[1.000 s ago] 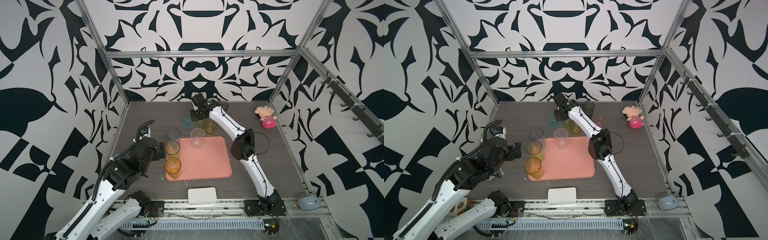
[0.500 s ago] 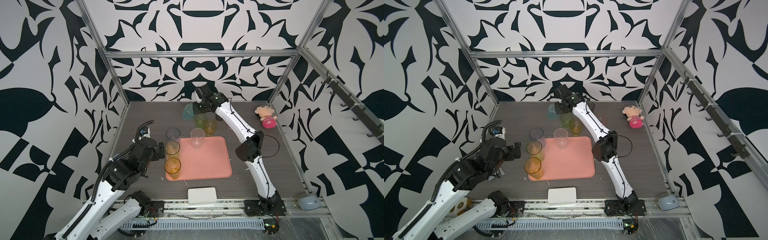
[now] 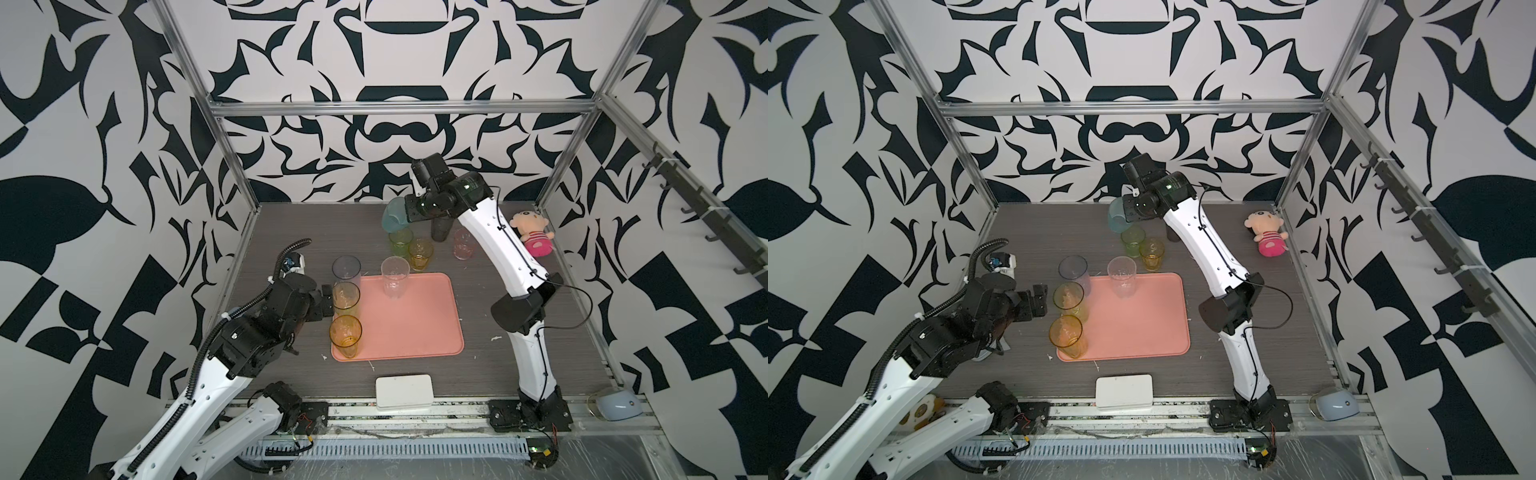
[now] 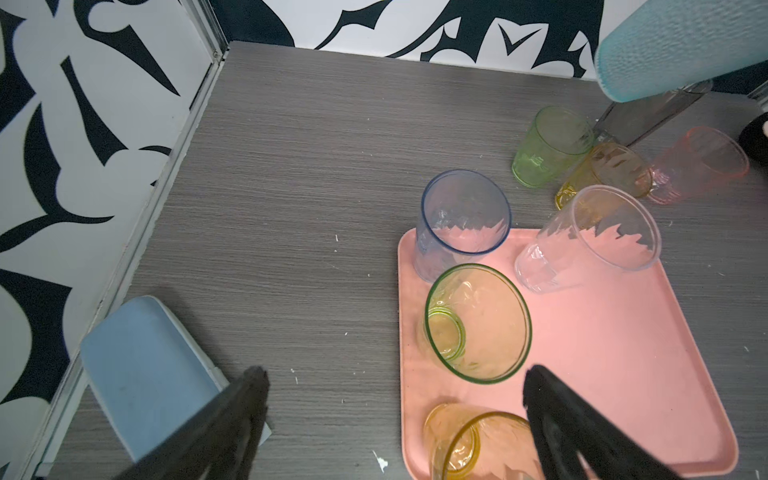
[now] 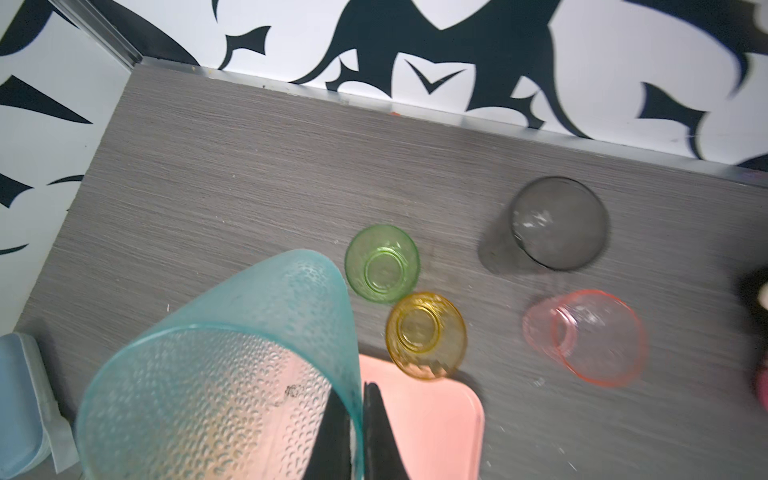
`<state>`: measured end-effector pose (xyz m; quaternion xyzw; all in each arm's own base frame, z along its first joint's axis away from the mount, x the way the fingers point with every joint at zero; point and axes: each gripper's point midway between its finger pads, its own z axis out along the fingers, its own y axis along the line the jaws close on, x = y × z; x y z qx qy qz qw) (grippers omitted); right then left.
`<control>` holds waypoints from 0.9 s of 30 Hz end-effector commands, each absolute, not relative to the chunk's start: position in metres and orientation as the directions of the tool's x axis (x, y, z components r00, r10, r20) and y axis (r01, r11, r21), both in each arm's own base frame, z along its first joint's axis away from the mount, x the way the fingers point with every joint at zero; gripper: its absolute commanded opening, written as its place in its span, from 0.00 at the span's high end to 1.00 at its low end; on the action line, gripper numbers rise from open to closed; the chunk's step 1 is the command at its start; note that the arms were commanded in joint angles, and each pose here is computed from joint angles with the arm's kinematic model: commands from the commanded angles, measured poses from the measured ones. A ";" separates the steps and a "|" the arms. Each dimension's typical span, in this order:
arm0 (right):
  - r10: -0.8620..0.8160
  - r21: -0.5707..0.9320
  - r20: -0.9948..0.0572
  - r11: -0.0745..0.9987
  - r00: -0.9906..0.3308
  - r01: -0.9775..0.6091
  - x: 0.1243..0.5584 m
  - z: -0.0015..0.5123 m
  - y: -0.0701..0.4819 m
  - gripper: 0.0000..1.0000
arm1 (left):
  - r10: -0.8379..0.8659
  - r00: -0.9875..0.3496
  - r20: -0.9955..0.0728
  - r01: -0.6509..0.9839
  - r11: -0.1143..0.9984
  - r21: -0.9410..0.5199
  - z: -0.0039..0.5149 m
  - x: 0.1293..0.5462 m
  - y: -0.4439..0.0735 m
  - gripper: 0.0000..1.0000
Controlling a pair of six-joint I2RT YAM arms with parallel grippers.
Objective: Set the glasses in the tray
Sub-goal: 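Lift the teal cup and carry it toward the tray with right gripper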
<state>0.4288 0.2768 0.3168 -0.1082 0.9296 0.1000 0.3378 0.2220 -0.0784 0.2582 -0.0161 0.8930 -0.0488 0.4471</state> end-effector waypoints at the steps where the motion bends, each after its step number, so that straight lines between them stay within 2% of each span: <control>1: -0.140 0.041 -0.655 0.975 -0.743 -0.220 0.405 0.340 0.239 1.00 | -0.115 -0.581 -0.805 0.026 0.987 -0.160 0.270 0.223 -0.084 0.01; 17: -0.132 -0.021 -0.634 0.988 -0.762 -0.154 0.324 0.350 0.168 1.00 | -0.120 -0.598 -0.792 0.050 0.981 -0.186 0.269 0.227 -0.095 0.01; 27: -0.161 0.007 -0.572 0.979 -0.805 -0.202 0.286 0.308 0.170 1.00 | -0.132 -0.600 -0.789 0.041 0.980 -0.195 0.266 0.225 -0.093 0.00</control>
